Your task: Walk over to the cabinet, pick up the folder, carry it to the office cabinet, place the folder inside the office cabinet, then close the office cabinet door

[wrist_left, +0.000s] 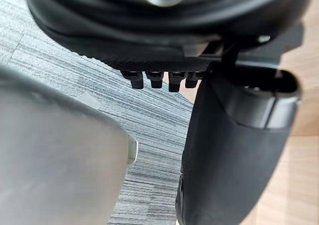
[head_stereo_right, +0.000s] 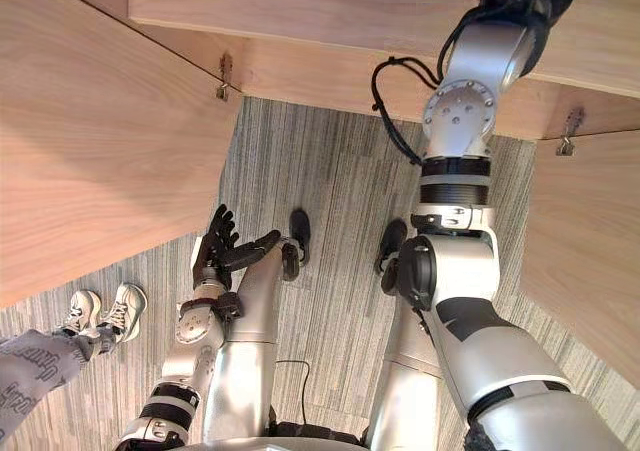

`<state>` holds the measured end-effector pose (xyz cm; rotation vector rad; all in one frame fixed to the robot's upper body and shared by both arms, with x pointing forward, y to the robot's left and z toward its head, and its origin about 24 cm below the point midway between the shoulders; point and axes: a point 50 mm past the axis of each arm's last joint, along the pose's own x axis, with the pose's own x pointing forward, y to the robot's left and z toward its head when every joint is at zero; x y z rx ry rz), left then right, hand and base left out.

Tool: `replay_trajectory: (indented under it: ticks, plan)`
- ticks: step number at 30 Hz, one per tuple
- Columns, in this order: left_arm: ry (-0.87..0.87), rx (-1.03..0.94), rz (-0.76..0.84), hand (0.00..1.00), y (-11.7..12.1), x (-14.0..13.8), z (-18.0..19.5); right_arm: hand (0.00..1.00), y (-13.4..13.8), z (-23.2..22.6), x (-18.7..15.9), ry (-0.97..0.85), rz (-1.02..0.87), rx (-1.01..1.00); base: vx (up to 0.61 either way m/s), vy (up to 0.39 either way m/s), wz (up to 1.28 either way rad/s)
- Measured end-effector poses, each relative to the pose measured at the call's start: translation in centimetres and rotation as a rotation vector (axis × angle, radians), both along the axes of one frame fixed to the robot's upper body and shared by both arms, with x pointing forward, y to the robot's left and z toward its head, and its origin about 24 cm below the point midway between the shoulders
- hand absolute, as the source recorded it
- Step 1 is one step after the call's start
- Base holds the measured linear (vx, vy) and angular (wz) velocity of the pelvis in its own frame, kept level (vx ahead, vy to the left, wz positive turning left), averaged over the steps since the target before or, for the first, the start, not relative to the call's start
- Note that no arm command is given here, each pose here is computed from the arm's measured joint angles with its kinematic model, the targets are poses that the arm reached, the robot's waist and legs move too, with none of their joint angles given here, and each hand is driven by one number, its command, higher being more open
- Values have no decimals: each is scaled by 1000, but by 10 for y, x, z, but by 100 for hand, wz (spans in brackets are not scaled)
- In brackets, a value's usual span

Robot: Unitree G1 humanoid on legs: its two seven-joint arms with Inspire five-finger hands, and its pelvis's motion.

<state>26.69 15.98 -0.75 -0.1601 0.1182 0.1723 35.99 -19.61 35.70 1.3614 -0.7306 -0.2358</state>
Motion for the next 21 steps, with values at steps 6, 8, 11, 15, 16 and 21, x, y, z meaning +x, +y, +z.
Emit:
replay_trajectory:
  ticks: [6, 8, 11, 15, 16, 21]
  plan:
    - [2, 0, 0, 100, 0, 0, 0, 100, -3, 5, -5, -18, -35, -25, -5, -2, 0]
    - [1, 0, 0, 100, 0, 0, 0, 100, -4, 8, -8, -33, -53, -39, -36, -14, -1]
    - [-3, 2, -1, 100, 0, 3, 2, 100, -5, 11, -13, -61, -72, -39, -40, -16, -2]
    - [-1, 2, -1, 100, 0, 3, 2, 100, -6, 11, -16, -78, -78, -36, -23, -13, -3]
    - [-2, 2, -1, 100, 0, 3, 2, 100, -6, 9, -16, -76, -80, -45, -35, -21, -5]
    - [-2, 6, -3, 100, 1, 3, 2, 100, 11, -10, -11, 12, -186, -541, -33, -16, -16]
